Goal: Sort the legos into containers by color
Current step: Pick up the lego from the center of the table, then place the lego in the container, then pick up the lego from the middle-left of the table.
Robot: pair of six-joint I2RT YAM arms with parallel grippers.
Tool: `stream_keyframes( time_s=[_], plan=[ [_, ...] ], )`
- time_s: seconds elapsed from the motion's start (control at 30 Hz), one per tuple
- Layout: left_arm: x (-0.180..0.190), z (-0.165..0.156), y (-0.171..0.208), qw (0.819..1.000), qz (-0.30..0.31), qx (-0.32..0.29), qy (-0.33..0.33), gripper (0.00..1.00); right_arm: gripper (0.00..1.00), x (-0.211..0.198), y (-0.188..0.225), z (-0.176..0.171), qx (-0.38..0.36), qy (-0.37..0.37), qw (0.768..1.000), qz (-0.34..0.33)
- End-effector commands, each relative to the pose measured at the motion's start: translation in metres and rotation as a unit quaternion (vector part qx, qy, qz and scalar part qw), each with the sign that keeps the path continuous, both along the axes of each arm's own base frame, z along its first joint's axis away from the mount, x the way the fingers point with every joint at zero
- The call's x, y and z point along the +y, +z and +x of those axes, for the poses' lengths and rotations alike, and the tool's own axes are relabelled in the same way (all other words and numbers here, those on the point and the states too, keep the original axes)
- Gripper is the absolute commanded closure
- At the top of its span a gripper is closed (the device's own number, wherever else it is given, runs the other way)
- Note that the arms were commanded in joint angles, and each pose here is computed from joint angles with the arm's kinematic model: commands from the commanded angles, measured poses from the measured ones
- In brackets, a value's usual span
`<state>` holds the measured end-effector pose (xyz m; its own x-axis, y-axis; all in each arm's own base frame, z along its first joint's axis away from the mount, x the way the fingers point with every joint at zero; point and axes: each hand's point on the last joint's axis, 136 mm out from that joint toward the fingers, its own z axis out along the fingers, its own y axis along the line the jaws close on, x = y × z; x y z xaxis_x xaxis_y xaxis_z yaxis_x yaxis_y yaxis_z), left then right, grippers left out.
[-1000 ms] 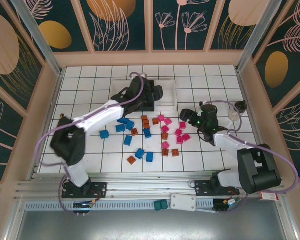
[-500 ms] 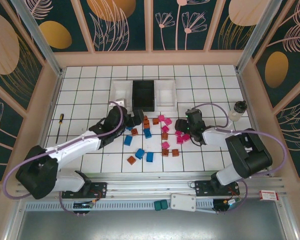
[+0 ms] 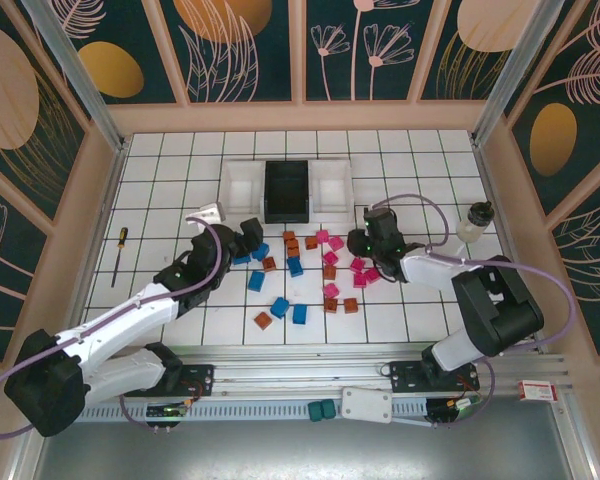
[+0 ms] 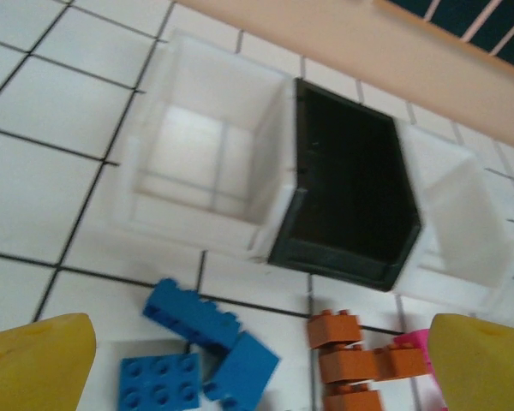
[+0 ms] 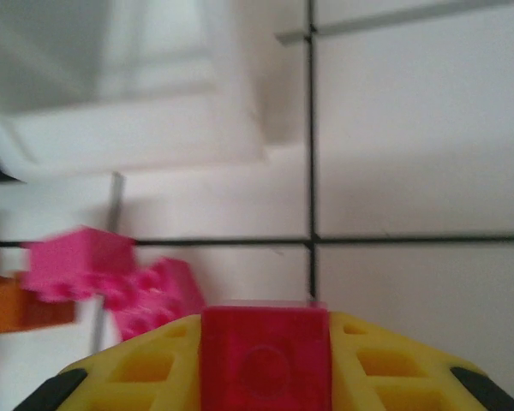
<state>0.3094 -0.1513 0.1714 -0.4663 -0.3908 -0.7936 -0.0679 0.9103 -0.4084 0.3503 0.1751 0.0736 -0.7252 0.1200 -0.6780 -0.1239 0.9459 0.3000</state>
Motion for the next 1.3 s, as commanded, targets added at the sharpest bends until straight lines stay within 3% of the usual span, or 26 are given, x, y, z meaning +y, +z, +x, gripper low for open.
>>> stream_keyframes(
  time_s=[0.0, 0.13, 0.43, 0.53, 0.63, 0.77, 0.9, 1.1, 1.27],
  plan=[
    [0.020, -0.006, -0.005, 0.999, 0.015, -0.001, 0.041, 0.01, 0.71, 0.034, 0.064, 0.026, -0.072, 0.050, 0.995, 0.043],
    [0.025, -0.009, -0.004, 0.999, 0.011, -0.003, 0.049, 0.01, 0.71, 0.050, 0.077, 0.066, -0.086, 0.041, 0.995, 0.038],
    [0.033, -0.017, -0.017, 0.997, 0.051, 0.040, 0.051, 0.01, 0.69, 0.062, 0.052, 0.147, -0.062, -0.007, 0.998, 0.021],
    [0.029, -0.019, -0.023, 0.998, 0.040, 0.038, 0.039, 0.01, 0.62, 0.068, 0.048, 0.163, -0.054, -0.011, 0.998, 0.025],
    [0.037, -0.020, -0.022, 0.998, 0.026, 0.025, 0.048, 0.01, 0.38, 0.074, 0.060, 0.171, -0.065, -0.009, 0.997, 0.035],
    [0.055, -0.016, -0.034, 0.996, 0.014, 0.046, 0.070, 0.01, 0.31, 0.076, 0.087, 0.164, -0.091, 0.001, 0.994, 0.053],
    [0.070, -0.013, -0.067, 0.991, 0.020, 0.096, 0.086, 0.01, 0.30, 0.072, 0.108, 0.144, -0.115, 0.006, 0.991, 0.067],
    [0.074, -0.011, -0.113, 0.982, 0.014, 0.170, 0.083, 0.02, 0.30, 0.060, 0.108, 0.116, -0.117, 0.007, 0.991, 0.070],
    [0.074, -0.014, -0.123, 0.979, 0.003, 0.184, 0.082, 0.18, 0.30, 0.051, 0.108, 0.103, -0.118, 0.008, 0.991, 0.064]
  ],
)
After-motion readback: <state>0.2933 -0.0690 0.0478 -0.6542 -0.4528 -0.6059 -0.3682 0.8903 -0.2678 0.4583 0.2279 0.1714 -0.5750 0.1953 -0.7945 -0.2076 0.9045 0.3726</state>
